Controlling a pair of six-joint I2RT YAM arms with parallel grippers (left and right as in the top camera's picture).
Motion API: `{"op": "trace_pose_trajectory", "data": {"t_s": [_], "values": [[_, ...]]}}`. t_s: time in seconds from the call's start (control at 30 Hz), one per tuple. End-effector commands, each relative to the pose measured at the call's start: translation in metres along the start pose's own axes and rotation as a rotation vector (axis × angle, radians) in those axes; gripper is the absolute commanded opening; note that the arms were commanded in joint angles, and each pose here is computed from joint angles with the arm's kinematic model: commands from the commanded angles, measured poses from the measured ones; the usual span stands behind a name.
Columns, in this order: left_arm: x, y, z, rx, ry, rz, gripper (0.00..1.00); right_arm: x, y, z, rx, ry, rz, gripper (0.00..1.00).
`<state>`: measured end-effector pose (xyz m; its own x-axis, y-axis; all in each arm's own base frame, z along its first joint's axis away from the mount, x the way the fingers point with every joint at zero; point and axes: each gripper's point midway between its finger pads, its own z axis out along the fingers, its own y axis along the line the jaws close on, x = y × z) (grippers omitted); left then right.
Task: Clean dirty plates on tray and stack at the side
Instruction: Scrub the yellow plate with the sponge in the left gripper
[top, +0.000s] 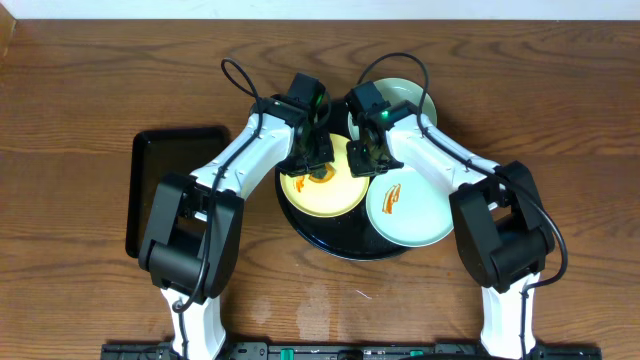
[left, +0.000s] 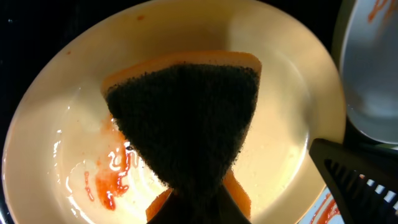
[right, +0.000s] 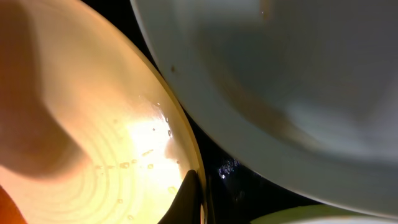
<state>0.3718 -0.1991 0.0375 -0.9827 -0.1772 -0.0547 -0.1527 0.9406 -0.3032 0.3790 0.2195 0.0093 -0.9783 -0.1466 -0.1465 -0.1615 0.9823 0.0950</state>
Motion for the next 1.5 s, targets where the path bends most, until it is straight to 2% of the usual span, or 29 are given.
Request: {"op": "trace_pose_trajectory", "data": {"t_s": [0.0,0.3,0.67,0.97,1.2,1.37,1.47], "values": [[0.006,-0.001,0.006,-0.003,0.015,-0.003,0.08,0.008,0.0,0.01,0.011,0.024,-0.007,0.01],[0.023,-0.004,0.024,-0.044,0.057,0.034,0.07,0.006,0.001,0.01,0.009,0.018,-0.014,0.01],[0.025,0.057,0.035,-0.293,-0.007,0.027,0.08,0.006,-0.003,0.01,0.012,0.021,-0.008,0.01],[-0.001,0.103,0.016,-0.455,-0.099,-0.024,0.07,0.006,-0.004,0.01,0.021,0.022,-0.015,0.01],[-0.02,0.115,-0.008,-0.449,-0.163,-0.072,0.07,0.007,-0.004,0.01,0.021,0.025,-0.015,0.01],[-0.03,0.099,-0.039,-0.393,-0.245,-0.064,0.07,0.007,-0.004,0.01,0.021,0.025,-0.015,0.01],[-0.028,0.08,-0.053,-0.297,-0.254,-0.06,0.07,0.007,-0.004,0.01,0.021,0.025,-0.015,0.01]]}}
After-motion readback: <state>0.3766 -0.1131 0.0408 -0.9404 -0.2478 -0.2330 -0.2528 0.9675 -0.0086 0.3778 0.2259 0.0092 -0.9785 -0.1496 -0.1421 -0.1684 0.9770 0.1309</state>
